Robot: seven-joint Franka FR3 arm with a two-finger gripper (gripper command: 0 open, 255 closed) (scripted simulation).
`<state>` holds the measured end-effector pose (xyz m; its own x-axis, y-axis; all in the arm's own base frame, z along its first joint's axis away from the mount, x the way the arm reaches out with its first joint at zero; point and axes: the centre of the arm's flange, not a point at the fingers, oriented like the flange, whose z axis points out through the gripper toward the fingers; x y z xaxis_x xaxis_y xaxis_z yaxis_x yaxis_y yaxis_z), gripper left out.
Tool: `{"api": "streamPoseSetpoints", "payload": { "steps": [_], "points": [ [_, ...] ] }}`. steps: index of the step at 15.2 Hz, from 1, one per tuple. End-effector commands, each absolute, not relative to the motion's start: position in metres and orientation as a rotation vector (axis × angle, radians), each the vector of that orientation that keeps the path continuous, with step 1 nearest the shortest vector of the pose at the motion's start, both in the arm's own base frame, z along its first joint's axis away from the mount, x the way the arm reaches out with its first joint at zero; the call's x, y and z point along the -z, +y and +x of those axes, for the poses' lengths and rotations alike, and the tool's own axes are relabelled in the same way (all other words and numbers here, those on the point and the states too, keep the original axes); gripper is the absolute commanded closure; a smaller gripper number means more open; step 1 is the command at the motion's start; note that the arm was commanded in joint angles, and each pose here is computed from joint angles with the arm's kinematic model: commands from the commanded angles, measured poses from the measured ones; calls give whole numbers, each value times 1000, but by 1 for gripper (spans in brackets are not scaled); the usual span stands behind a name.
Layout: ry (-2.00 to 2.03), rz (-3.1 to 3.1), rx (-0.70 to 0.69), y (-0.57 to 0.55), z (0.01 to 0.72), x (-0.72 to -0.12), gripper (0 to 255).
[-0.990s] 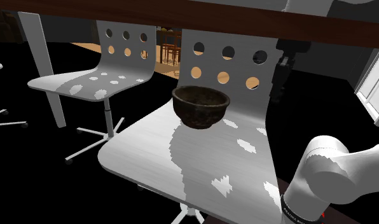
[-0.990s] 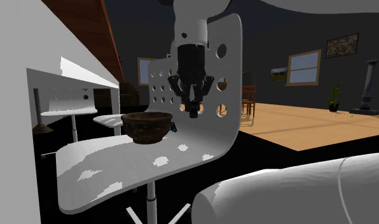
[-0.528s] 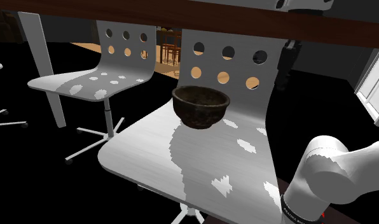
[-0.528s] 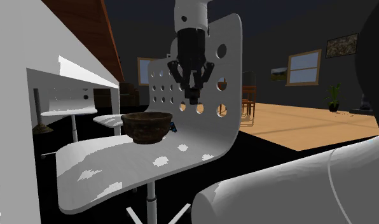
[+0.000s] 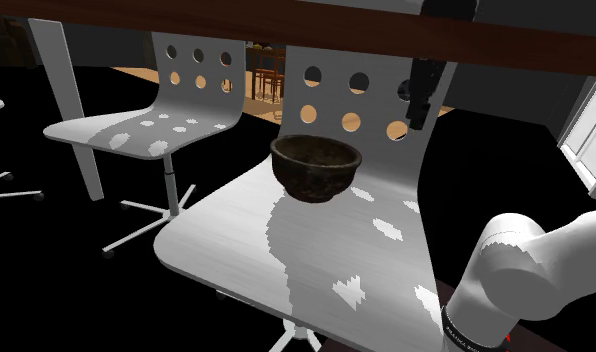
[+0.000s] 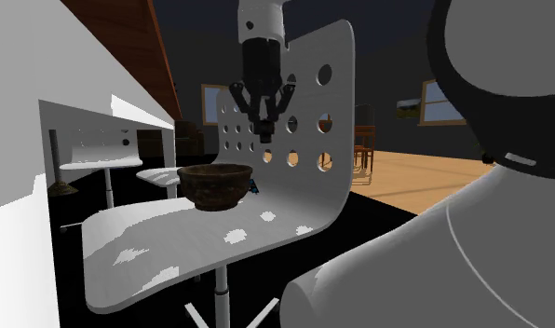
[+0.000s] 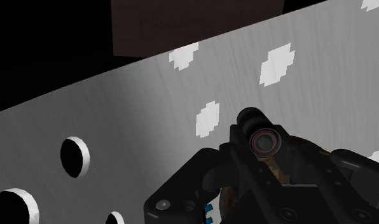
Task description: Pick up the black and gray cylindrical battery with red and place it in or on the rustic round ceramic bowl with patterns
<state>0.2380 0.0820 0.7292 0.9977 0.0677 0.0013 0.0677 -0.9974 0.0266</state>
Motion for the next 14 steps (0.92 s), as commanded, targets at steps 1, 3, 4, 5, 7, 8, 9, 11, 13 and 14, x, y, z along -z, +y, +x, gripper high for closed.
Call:
{"api": "streamPoseSetpoints", "payload": {
  "steps": [1, 3, 4, 5, 7, 8, 9, 11, 13, 14],
  "points": [
    [106, 3114, -4, 98, 264, -732, 255],
    [106, 3114, -4, 111, 287, -733, 255],
    [106, 3114, -4, 117, 298, -733, 255],
    [106, 3114, -4, 124, 310, -734, 255],
    [106, 3114, -4, 137, 333, -735, 255],
    [106, 3114, -4, 143, 344, -735, 255],
    [106, 3114, -4, 149, 356, -736, 255],
    [106, 3114, -4, 162, 379, -737, 255],
    [106, 3114, -4, 169, 390, -732, 255],
    [106, 3114, -4, 169, 390, -727, 255]
  ]
}}
